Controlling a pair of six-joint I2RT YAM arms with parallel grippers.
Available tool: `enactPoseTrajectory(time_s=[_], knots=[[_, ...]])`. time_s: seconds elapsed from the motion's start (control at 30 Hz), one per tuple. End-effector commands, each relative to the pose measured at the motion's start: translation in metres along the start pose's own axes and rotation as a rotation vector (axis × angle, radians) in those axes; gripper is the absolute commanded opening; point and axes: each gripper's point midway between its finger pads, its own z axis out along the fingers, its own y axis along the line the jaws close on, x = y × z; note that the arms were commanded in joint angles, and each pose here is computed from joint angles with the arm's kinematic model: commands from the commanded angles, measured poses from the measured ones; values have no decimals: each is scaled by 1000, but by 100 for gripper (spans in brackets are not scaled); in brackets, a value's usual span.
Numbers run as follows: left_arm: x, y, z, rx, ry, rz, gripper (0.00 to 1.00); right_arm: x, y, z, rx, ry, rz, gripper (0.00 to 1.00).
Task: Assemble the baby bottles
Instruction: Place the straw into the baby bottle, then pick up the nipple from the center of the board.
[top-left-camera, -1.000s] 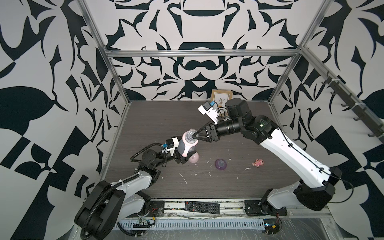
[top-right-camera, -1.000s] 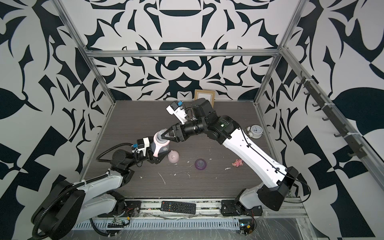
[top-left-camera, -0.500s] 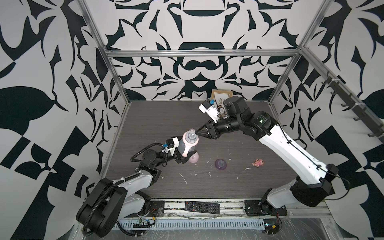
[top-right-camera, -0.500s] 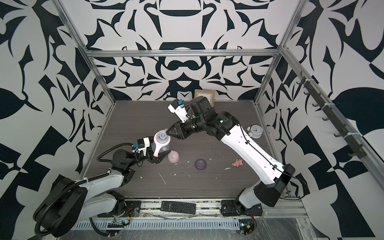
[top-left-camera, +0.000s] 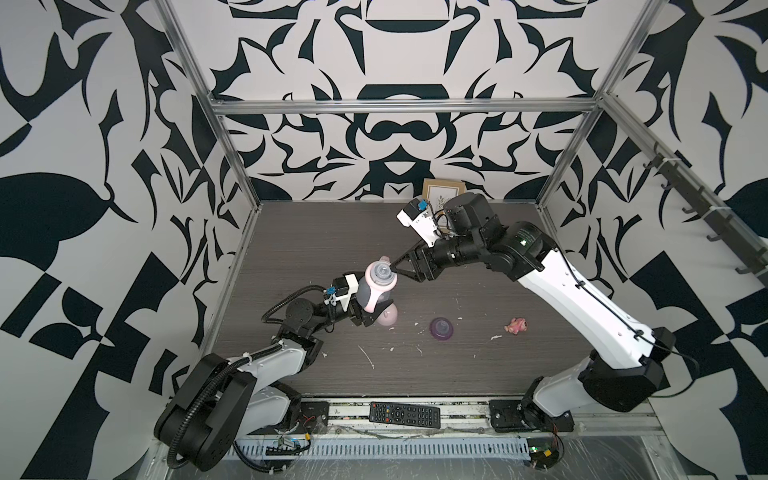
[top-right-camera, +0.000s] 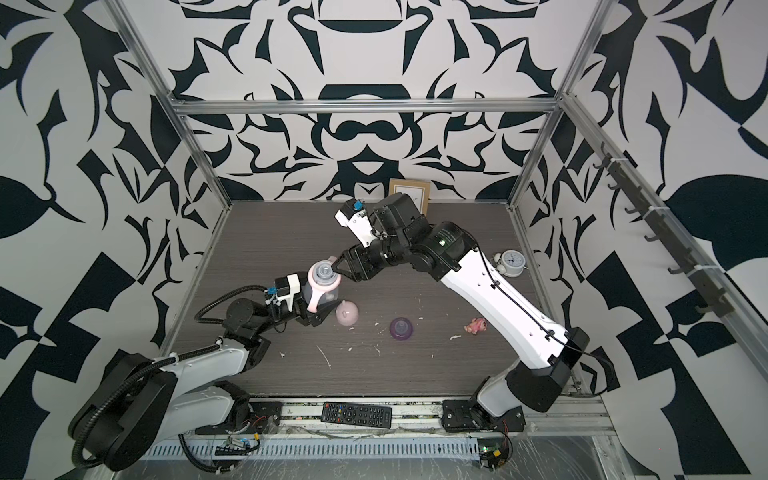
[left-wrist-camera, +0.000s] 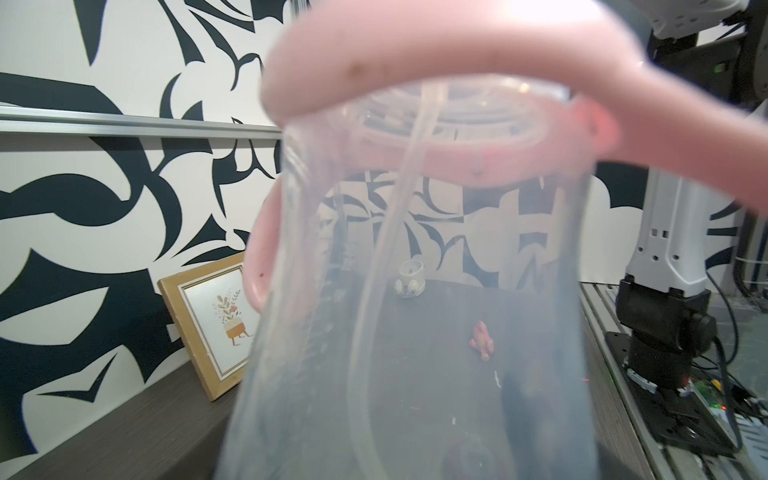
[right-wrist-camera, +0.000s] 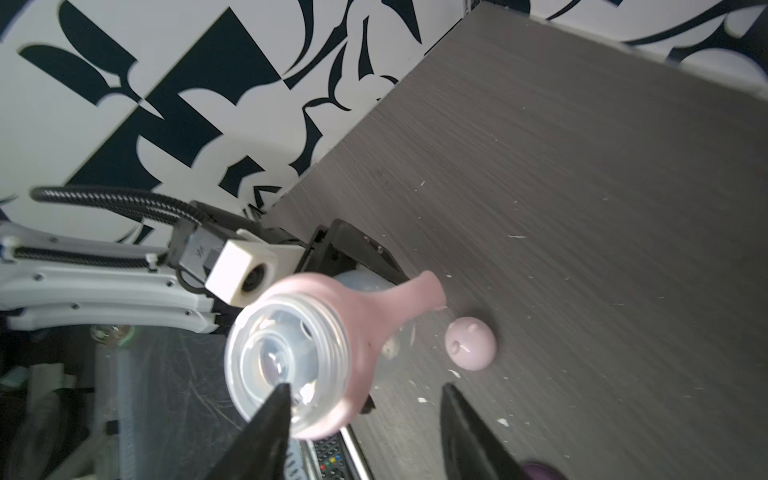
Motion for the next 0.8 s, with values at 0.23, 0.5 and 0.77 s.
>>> enactPoseTrajectory(time_s=[0.23, 0.5, 0.77], knots=[[-4, 4, -11, -82, -8, 30, 0, 95, -112, -23, 578, 251, 92, 95], [-4, 0, -18, -99, 72, 55, 0, 204, -137, 28, 520, 461, 277, 99], [-9, -5, -27, -112, 94, 78, 0, 251, -156, 72, 500, 529, 341, 99]])
